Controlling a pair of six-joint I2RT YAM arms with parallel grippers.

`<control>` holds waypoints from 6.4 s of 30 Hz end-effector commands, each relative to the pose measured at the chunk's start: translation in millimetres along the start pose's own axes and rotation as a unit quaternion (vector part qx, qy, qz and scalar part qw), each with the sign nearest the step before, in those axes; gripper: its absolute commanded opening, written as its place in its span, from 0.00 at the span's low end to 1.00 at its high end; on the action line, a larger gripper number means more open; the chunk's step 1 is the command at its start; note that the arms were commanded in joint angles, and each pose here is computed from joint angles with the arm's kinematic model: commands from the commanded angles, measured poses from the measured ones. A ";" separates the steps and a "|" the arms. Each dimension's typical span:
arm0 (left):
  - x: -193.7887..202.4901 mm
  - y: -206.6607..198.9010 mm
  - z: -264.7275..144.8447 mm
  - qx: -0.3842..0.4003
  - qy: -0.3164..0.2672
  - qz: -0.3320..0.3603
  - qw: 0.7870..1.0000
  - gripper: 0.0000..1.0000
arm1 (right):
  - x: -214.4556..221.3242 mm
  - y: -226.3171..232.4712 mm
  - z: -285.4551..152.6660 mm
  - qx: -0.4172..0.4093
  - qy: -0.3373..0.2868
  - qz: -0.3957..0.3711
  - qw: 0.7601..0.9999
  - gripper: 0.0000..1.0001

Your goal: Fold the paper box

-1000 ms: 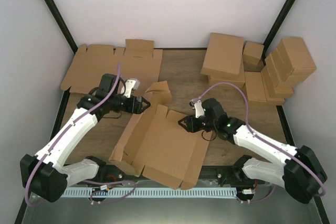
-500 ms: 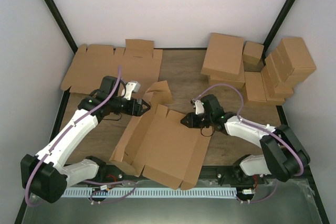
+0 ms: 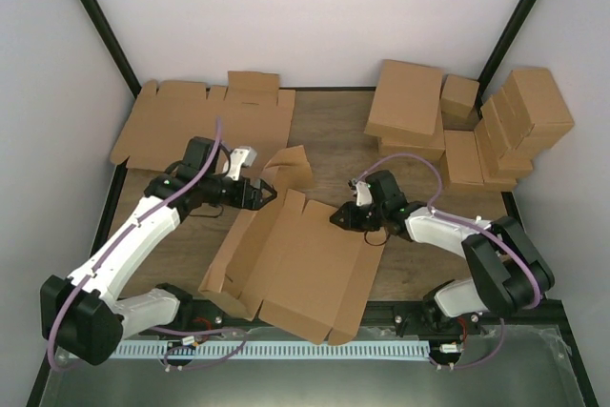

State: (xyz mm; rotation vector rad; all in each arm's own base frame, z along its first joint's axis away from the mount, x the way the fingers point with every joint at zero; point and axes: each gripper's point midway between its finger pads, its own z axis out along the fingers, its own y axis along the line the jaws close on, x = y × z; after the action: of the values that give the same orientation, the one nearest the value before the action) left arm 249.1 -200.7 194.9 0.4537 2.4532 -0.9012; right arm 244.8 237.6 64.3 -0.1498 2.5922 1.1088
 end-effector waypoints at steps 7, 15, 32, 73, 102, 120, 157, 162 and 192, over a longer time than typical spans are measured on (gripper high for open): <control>-11.2 -12.3 15.3 0.054 -0.011 -0.021 0.998 0.89 | -12.8 3.7 -0.9 0.000 -0.015 -0.029 0.999 0.14; -10.3 -5.5 20.7 0.041 -0.002 -0.022 0.999 0.77 | -10.7 -1.4 3.4 0.004 -0.010 -0.017 1.000 0.10; -6.6 8.3 21.5 0.000 0.011 -0.015 1.000 0.67 | -47.0 -21.5 14.7 0.049 -0.040 0.029 0.998 0.01; 6.2 12.9 20.0 -0.007 0.005 -0.018 1.000 0.67 | -102.4 49.5 -33.3 -0.007 -0.190 -0.290 0.938 0.14; 1.0 6.6 18.8 0.004 0.010 -0.008 1.000 0.68 | -144.5 39.0 14.1 0.033 -0.161 -0.401 0.901 0.53; 2.6 13.5 10.6 -0.029 0.007 -0.002 1.000 0.67 | -85.3 105.3 -15.7 0.043 -0.179 -0.442 0.878 0.01; 5.8 -43.6 28.3 -0.079 0.001 0.053 0.995 0.67 | 4.4 128.3 -7.7 0.107 -0.196 -0.268 0.937 0.01; -1.8 -29.2 23.5 -0.121 -0.019 0.048 0.991 0.72 | -8.3 116.2 -25.8 0.141 -0.241 -0.268 0.922 0.01; 13.3 -59.5 19.6 -0.060 0.062 0.106 0.991 0.80 | -14.1 98.0 -73.8 0.170 -0.281 -0.338 0.882 0.01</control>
State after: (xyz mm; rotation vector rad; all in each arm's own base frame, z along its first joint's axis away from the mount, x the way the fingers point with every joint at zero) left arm 235.0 -244.7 192.9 0.6613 2.5048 -0.5233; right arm 210.1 255.8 169.9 -0.5537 1.9772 0.3865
